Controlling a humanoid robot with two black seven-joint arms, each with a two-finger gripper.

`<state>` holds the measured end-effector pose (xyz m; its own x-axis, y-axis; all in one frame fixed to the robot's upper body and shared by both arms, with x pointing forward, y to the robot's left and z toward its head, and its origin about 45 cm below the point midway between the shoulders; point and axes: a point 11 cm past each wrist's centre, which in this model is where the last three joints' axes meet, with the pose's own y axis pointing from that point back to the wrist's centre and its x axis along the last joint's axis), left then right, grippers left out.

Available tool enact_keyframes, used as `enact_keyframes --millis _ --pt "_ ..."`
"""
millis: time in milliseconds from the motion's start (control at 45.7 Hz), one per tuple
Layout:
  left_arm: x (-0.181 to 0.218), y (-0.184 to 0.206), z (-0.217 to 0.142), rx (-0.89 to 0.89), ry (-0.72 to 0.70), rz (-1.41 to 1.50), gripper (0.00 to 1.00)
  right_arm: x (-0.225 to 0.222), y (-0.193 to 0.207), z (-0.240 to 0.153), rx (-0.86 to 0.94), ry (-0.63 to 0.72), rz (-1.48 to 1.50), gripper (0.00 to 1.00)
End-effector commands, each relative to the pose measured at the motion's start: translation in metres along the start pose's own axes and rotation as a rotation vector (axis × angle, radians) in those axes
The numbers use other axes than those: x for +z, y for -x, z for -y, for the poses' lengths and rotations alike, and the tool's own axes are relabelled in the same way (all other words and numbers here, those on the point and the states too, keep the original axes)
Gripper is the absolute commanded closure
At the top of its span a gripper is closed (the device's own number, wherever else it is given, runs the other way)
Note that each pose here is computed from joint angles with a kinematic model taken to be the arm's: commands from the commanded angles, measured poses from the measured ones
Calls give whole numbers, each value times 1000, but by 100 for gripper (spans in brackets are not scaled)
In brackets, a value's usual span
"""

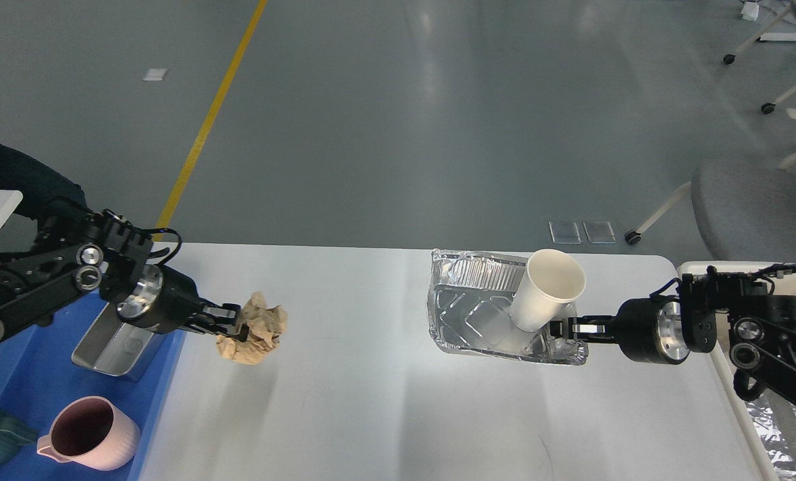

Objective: Tidy desktop
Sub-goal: 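Grasp the crumpled paper with the left gripper and lift it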

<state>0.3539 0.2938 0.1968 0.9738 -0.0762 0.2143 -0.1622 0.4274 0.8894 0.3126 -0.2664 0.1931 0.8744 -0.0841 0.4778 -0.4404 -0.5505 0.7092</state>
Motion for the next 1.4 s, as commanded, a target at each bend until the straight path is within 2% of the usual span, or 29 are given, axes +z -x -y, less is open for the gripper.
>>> enact_keyframes --millis 0,263,416,460,548,635,701,854,1008,1205,1380 --pt "-7 -20 -59 99 52 -55 100 1 0 -1 0 3 0 100" --pt "58 -106 -188 482 192 46 100 3 -2 -4 5 13 -5 100" --pt "91 -133 -237 592 226 100 100 3 -4 -5 7 14 -8 100" --pt "108 -141 -238 599 248 128 100 3 -4 -5 7 14 -8 100" --pt "158 -158 -227 580 297 199 100 2 -4 -5 6 13 -10 100" --pt "189 -174 -221 572 300 222 99 3 -4 -5 5 16 -11 100" --pt "218 -183 -204 539 313 243 99 3 -4 -5 5 16 -11 100" --pt "263 -189 -152 445 310 265 99 2 -5 -5 8 14 -11 100" --pt "305 -165 -84 295 285 341 99 0 -9 -6 16 13 -20 100" --pt "332 -135 -30 173 309 384 99 2 -9 -6 17 15 -18 100" --pt "333 -119 -1 109 283 395 99 1 -9 -5 18 14 -17 100"
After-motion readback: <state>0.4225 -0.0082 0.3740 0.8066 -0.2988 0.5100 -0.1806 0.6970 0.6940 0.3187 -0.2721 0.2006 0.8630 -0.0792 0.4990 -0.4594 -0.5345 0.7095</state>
